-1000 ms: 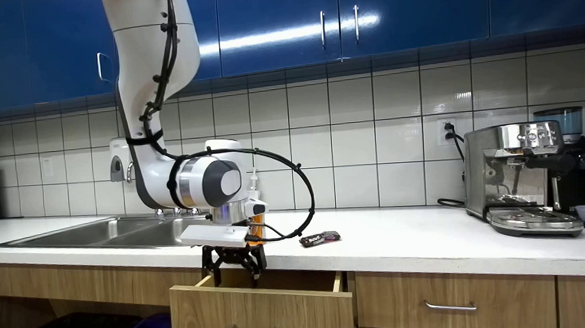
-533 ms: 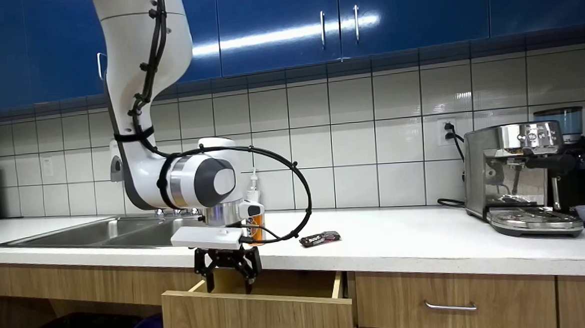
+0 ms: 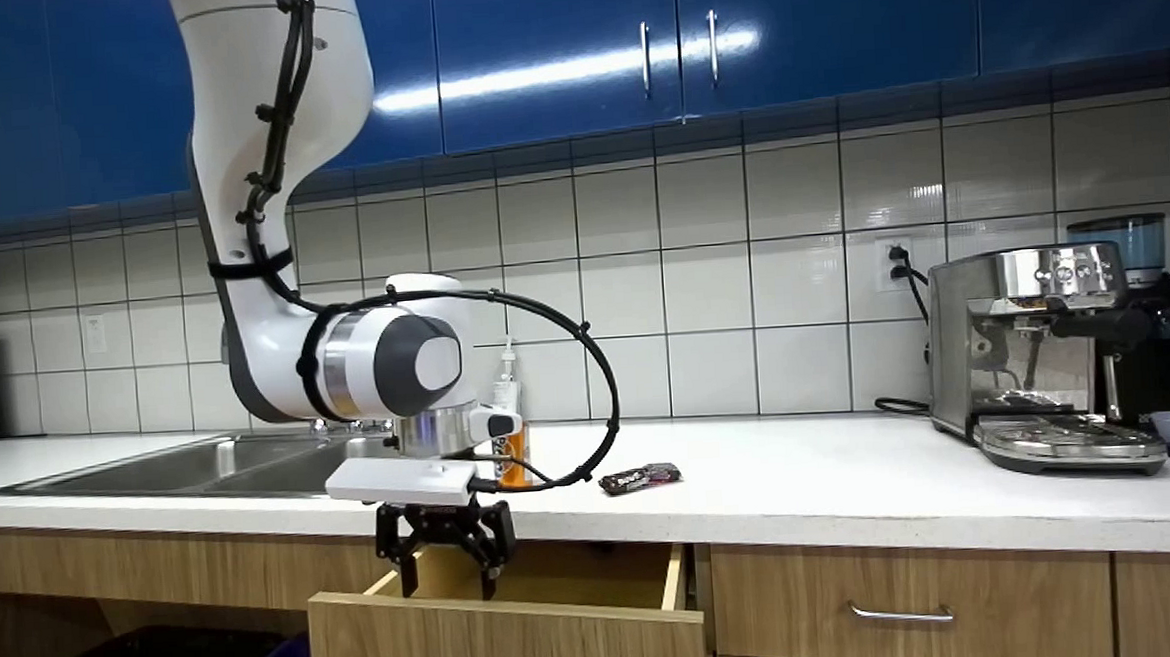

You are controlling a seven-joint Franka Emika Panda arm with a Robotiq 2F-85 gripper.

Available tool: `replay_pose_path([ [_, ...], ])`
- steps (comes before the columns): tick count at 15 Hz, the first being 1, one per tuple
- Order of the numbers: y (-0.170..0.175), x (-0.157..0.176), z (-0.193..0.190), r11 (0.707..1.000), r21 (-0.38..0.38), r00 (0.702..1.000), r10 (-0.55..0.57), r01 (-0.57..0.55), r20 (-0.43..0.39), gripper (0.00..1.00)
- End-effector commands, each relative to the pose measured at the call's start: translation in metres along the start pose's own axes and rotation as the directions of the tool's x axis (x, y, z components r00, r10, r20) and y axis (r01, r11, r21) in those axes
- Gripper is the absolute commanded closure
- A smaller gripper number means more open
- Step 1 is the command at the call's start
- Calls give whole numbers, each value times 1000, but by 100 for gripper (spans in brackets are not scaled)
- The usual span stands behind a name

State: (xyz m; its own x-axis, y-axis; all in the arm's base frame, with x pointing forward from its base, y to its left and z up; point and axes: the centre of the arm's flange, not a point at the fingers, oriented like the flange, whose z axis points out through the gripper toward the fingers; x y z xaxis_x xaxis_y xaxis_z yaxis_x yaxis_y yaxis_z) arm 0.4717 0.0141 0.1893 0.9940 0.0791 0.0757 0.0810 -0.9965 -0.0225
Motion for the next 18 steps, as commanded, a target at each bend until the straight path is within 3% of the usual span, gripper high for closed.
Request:
replay_pose_path([
  [1,-6,-22,-7,1000,-1,1000,-4,4,28,0],
  [10,-12,-38,-7,1000,4,999,-10,10,44,0],
  [18,0,-14,-12,1000,7,1000,25,-25,8,0],
])
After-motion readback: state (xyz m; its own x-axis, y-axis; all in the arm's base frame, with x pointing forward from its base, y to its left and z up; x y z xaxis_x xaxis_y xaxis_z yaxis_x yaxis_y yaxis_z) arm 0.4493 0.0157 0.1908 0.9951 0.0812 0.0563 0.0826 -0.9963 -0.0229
